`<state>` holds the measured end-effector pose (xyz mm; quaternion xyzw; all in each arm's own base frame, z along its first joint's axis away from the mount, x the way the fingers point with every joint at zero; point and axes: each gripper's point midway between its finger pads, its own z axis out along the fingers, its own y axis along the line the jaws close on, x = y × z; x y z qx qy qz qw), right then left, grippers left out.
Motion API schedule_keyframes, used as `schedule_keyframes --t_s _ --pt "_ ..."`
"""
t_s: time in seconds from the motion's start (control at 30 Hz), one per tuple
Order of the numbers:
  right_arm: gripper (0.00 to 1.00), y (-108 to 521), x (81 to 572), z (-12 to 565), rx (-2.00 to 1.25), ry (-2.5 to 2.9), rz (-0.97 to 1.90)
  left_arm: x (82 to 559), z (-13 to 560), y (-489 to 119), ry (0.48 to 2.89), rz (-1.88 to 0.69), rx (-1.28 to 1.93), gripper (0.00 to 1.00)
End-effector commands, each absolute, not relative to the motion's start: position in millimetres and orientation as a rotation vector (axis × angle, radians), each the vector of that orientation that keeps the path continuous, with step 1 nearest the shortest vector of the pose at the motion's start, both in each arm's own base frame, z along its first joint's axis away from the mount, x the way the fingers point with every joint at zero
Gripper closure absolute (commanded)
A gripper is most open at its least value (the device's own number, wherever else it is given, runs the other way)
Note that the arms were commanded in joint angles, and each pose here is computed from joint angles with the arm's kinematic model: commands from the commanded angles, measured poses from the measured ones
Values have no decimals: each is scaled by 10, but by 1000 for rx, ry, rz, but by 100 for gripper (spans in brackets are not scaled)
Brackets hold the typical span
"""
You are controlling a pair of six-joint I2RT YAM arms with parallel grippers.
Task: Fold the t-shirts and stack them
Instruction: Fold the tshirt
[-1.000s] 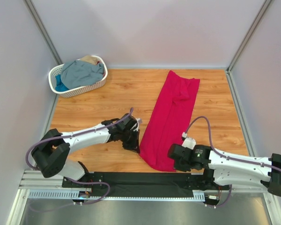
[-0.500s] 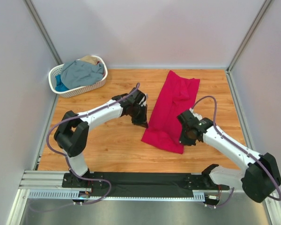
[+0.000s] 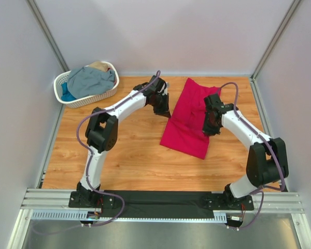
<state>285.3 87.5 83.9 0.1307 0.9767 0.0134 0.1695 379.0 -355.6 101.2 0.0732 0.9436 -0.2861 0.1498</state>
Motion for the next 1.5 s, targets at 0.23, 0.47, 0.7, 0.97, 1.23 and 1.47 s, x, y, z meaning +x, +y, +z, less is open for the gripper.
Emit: schedule_keyframes --t_s 0.23,0.47,0.7,0.97,1.23,1.47 --pt "100 654 3486 926 373 2714 83 4377 1087 -3881 2558 -1079 262 100" --pt "100 557 3702 773 404 2710 114 4540 985 -3881 2542 -1084 240 100" --pt "99 435 3857 747 450 2689 115 4762 925 -3861 2506 -1088 198 100" --pt "94 455 4065 708 429 2716 152 4943 870 -3797 2479 -1100 127 88" --pt "71 146 4232 714 585 2702 154 4964 1260 -3720 2379 -1208 224 62" --pt "50 69 4323 1048 557 2601 279 4492 1192 -3305 2486 -1002 305 57"
